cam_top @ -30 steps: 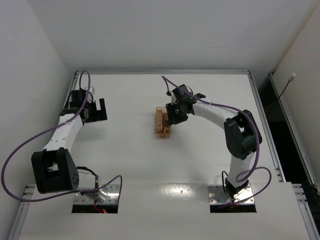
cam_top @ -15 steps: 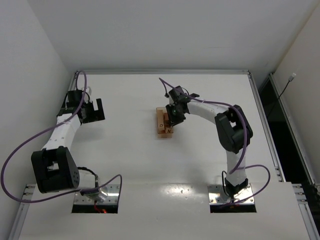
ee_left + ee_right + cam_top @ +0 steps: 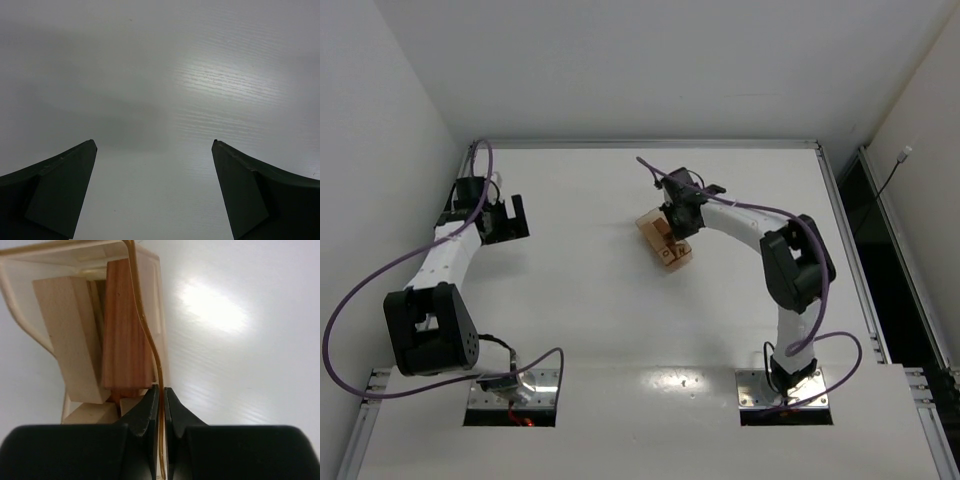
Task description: Build the wood block tower
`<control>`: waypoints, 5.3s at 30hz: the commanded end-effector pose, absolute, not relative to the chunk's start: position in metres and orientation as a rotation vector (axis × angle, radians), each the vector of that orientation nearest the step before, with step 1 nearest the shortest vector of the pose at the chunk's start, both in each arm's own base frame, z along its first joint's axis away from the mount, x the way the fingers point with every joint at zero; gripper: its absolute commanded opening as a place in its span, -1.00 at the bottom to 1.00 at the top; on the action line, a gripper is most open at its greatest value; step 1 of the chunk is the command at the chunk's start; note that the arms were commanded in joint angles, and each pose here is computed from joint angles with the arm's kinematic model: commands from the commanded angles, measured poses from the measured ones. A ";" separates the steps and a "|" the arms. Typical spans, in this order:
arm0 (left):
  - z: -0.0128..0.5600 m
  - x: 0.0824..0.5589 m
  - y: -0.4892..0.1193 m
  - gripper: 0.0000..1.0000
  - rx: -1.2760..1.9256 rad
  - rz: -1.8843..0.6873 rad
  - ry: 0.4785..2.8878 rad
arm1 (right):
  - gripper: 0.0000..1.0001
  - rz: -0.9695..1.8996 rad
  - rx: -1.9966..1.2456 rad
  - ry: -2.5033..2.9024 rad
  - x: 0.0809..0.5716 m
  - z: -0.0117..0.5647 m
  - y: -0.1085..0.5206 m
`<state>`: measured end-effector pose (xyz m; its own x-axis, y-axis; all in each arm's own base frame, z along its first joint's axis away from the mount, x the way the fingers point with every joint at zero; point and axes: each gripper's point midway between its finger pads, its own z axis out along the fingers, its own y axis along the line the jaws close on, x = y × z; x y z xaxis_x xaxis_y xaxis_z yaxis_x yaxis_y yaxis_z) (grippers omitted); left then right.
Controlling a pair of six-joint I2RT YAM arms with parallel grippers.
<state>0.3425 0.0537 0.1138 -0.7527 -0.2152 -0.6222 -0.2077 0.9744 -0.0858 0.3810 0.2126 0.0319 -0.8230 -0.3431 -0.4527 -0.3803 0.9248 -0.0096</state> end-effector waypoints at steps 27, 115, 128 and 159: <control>0.181 0.339 0.097 0.99 -0.421 0.235 2.290 | -1.00 -0.768 -1.097 1.375 0.395 0.178 0.235; 0.173 0.337 0.065 0.99 -0.299 -0.005 2.348 | -1.00 -0.599 -1.085 2.006 0.369 0.166 0.241; 0.181 0.356 0.044 0.99 -0.215 -0.157 2.348 | -1.00 0.196 -0.604 2.464 0.461 0.157 0.100; 0.182 0.365 0.042 0.99 -0.141 -0.146 2.331 | -0.13 0.030 -0.169 2.577 0.547 0.049 -0.139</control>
<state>0.3492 0.0424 0.1638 -0.7297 -0.1695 -0.6624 -0.0880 0.9840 -0.1548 0.5345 -0.1465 0.0358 -0.8699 -0.0869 -0.4855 -0.0983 0.9952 -0.0020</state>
